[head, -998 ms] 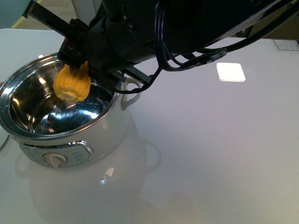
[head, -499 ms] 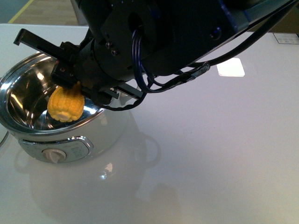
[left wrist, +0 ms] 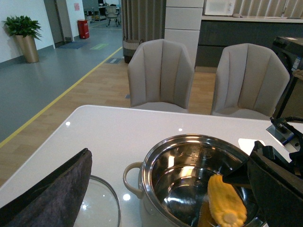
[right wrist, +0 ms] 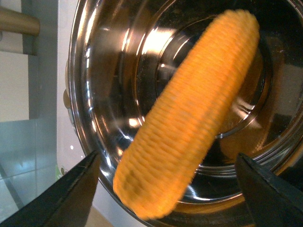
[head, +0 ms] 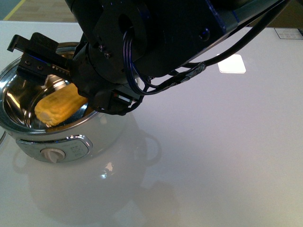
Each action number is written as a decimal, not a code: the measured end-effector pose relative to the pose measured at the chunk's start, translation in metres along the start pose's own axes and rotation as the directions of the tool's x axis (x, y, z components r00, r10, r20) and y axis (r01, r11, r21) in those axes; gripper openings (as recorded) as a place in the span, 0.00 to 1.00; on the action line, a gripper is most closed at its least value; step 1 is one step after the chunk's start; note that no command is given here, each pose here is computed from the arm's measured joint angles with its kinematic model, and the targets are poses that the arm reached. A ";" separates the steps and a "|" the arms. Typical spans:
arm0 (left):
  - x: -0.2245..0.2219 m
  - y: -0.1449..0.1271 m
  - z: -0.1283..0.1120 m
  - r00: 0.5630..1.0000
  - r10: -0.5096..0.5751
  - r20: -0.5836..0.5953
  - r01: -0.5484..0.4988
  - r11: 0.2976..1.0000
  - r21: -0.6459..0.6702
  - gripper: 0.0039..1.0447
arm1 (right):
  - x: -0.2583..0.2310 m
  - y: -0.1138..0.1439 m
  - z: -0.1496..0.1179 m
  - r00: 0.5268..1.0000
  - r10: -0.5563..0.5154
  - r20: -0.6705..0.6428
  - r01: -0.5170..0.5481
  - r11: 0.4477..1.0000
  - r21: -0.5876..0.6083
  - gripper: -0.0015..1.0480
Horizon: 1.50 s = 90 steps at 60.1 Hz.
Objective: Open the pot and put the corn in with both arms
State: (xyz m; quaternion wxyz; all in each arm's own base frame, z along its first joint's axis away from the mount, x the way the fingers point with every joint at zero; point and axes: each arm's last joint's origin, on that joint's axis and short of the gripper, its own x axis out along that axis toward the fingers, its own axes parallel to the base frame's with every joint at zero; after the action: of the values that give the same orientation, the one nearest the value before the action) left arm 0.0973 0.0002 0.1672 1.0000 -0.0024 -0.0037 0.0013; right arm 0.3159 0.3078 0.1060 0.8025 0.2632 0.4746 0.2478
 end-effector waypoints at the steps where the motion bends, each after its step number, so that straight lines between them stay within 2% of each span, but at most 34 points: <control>1: 0.000 0.000 0.000 1.000 0.000 0.000 0.000 1.000 0.000 0.94 | 0.000 0.000 0.000 1.000 0.000 0.001 0.000 1.000 0.000 0.85; 5: 0.000 0.000 0.000 1.000 0.000 0.000 0.000 1.000 0.000 0.94 | -0.001 0.000 0.002 1.000 0.003 0.008 -0.003 1.000 0.002 0.93; 15: 0.000 0.000 0.000 1.000 0.000 0.000 0.000 1.000 0.000 0.94 | -0.011 -0.004 0.011 0.998 0.000 0.062 -0.001 1.000 0.020 0.92; 23: 0.000 0.000 0.000 1.000 0.000 0.000 0.000 1.000 0.000 0.94 | -0.036 -0.016 0.029 0.980 -0.019 0.196 0.004 0.997 0.077 0.92; 28: 0.000 0.000 0.000 1.000 0.000 0.000 0.000 1.000 0.000 0.94 | -0.059 -0.028 0.043 0.959 -0.042 0.281 0.008 0.993 0.119 0.92; 34: 0.000 0.000 0.000 1.000 0.000 0.000 0.000 1.000 0.000 0.94 | -0.094 -0.044 0.057 0.913 -0.120 0.389 0.065 0.986 0.151 0.92; 44: 0.000 0.000 0.000 1.000 0.000 0.000 0.000 1.000 0.000 0.94 | -0.147 -0.065 0.059 0.832 -0.238 0.501 0.188 0.971 0.150 0.92; 54: 0.000 0.000 0.000 1.000 0.000 0.000 0.000 1.000 0.000 0.94 | -0.197 -0.080 0.043 0.731 -0.341 0.591 0.332 0.934 0.129 0.92; 58: 0.000 0.000 0.000 1.000 0.000 0.000 0.000 1.000 0.000 0.94 | -0.226 -0.087 0.031 0.671 -0.383 0.634 0.397 0.909 0.129 0.92; 65: 0.000 0.000 0.000 1.000 0.000 0.000 0.000 1.000 0.000 0.94 | -0.260 -0.094 0.012 0.594 -0.436 0.676 0.466 0.872 0.152 0.92; 77: 0.000 0.000 0.000 1.000 0.000 0.000 0.000 1.000 0.000 0.94 | -0.310 -0.100 -0.039 0.477 -0.484 0.733 0.585 0.798 0.146 0.92; 90: 0.000 0.000 0.000 1.000 0.000 0.000 0.000 1.000 0.000 0.94 | -0.331 -0.101 -0.058 0.456 -0.434 0.777 0.587 0.803 0.104 0.90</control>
State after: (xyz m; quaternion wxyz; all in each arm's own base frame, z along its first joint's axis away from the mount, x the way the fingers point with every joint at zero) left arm 0.0973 0.0002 0.1672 1.0000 -0.0024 -0.0037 0.0013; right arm 0.1380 0.0299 0.2249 0.9813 0.1143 0.1177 -0.1006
